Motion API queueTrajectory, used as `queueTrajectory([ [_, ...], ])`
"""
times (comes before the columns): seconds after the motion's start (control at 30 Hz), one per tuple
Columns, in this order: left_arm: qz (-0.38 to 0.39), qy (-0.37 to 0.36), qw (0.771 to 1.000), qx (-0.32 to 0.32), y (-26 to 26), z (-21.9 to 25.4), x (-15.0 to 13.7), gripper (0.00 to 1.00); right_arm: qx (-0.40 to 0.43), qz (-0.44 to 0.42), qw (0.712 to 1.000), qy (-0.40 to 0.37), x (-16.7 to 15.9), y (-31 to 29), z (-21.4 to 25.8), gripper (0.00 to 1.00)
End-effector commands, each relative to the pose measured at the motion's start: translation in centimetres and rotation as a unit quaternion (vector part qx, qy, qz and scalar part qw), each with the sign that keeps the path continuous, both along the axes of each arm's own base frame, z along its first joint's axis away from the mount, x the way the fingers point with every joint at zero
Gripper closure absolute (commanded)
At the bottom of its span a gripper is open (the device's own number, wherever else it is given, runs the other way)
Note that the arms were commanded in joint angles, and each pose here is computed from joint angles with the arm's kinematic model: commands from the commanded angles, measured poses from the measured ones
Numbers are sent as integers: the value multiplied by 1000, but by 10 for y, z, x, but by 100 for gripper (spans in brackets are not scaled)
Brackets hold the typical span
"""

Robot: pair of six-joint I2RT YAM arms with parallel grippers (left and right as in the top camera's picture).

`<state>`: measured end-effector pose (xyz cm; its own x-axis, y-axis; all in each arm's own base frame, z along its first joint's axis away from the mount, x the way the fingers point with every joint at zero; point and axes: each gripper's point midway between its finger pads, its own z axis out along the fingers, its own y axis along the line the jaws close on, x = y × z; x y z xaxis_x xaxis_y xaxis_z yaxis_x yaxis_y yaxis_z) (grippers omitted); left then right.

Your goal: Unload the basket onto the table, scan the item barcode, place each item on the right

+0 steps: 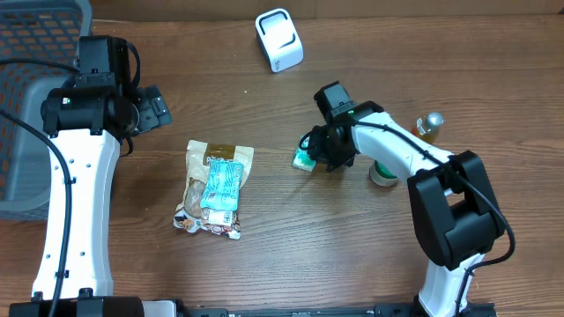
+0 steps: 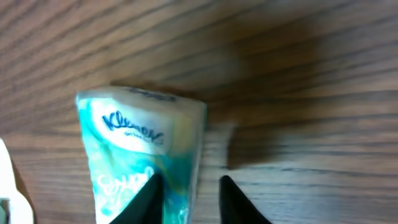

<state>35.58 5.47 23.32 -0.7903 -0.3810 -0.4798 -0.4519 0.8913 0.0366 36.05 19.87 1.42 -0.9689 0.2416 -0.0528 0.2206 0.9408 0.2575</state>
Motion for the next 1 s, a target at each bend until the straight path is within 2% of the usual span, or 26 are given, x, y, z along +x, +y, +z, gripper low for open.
queueTrajectory([
  [0.0, -1, -7, 1000, 9, 3, 6, 1, 0, 12, 10, 1000, -21, 6, 3, 14, 69],
  [0.13, -1, -7, 1000, 9, 3, 6, 1, 0, 16, -6, 1000, -20, 7, 4, 14, 68],
  [0.2, -1, -7, 1000, 9, 3, 6, 1, 0, 18, -6, 1000, -24, 9, 5, 15, 85],
  [0.27, -1, -7, 1000, 9, 3, 6, 1, 1, 26, -5, 999, -27, 10, 8, 18, 88],
  [0.53, -1, -7, 1000, 9, 3, 6, 1, 1, 41, 7, 998, -43, 13, 12, 31, 76],
  [0.97, -1, -7, 1000, 9, 3, 6, 1, 0, 29, -19, 999, -36, 13, 5, 26, 72],
])
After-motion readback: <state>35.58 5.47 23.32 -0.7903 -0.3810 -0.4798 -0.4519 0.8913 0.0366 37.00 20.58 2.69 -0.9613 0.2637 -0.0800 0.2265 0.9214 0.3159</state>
